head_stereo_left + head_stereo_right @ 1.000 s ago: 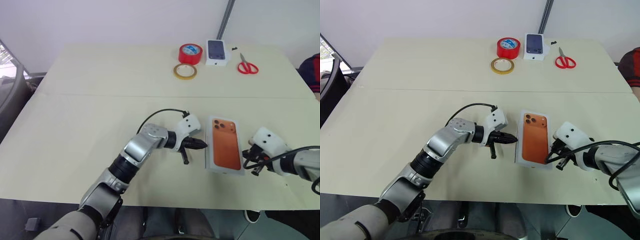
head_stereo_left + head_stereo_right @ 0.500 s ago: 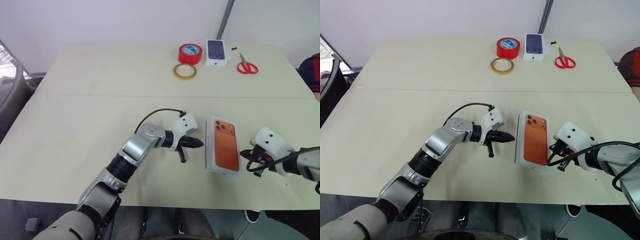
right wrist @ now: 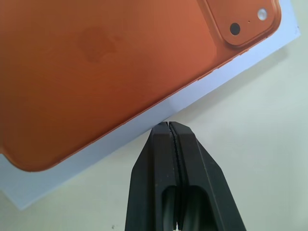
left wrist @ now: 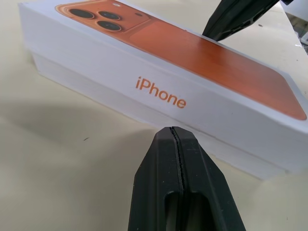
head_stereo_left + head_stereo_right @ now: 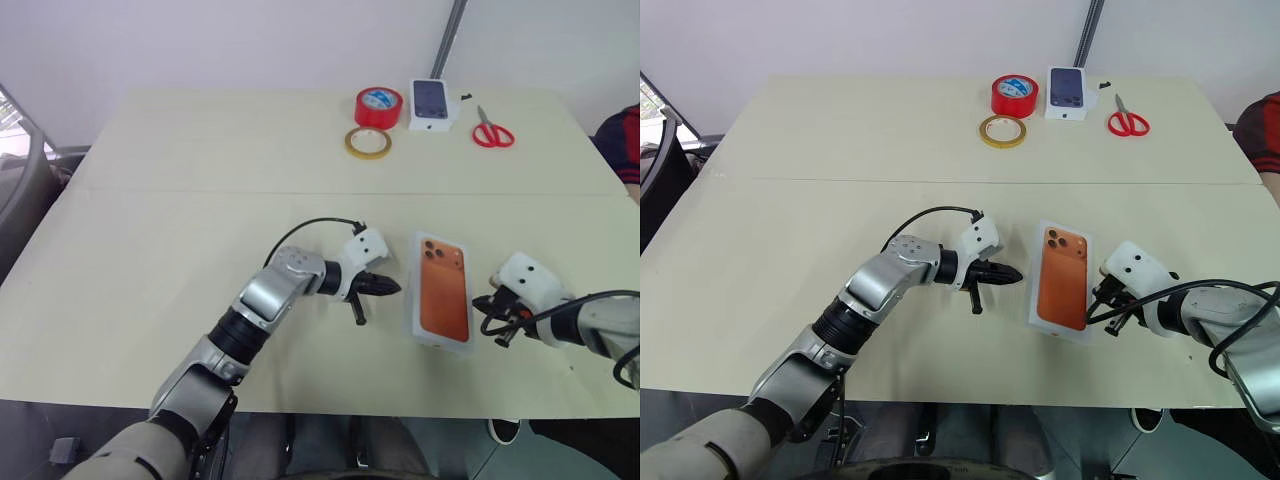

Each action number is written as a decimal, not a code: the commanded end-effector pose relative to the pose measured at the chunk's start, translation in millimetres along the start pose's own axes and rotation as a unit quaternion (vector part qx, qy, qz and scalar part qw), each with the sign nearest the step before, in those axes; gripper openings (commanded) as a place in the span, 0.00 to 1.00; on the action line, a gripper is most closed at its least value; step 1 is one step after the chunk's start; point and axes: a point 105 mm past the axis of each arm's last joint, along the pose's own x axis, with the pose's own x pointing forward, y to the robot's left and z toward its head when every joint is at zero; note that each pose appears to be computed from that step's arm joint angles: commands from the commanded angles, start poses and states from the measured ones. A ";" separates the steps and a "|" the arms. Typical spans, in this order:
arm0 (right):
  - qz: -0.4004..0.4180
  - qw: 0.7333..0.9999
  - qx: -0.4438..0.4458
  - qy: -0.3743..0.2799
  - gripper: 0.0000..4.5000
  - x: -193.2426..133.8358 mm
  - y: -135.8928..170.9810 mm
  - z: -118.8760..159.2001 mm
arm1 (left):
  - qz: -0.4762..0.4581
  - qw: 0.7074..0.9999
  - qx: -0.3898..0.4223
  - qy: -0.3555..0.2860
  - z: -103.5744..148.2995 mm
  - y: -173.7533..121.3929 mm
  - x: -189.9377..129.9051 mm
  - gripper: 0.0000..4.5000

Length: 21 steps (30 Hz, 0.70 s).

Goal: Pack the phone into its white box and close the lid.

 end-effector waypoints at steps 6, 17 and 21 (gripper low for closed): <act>-0.004 0.999 -0.018 -0.029 0.00 -6.9 1.1 15.0 | -0.006 1.000 0.017 -0.011 7.6 -3.6 0.9 0.00; -0.004 1.000 -0.011 -0.027 0.00 -8.6 1.0 13.1 | -0.004 1.000 0.017 -0.010 6.9 -3.3 1.6 0.00; -0.011 1.000 -0.001 -0.013 0.00 -2.5 0.2 3.6 | -0.007 1.000 0.015 -0.018 11.4 -3.6 -1.3 0.00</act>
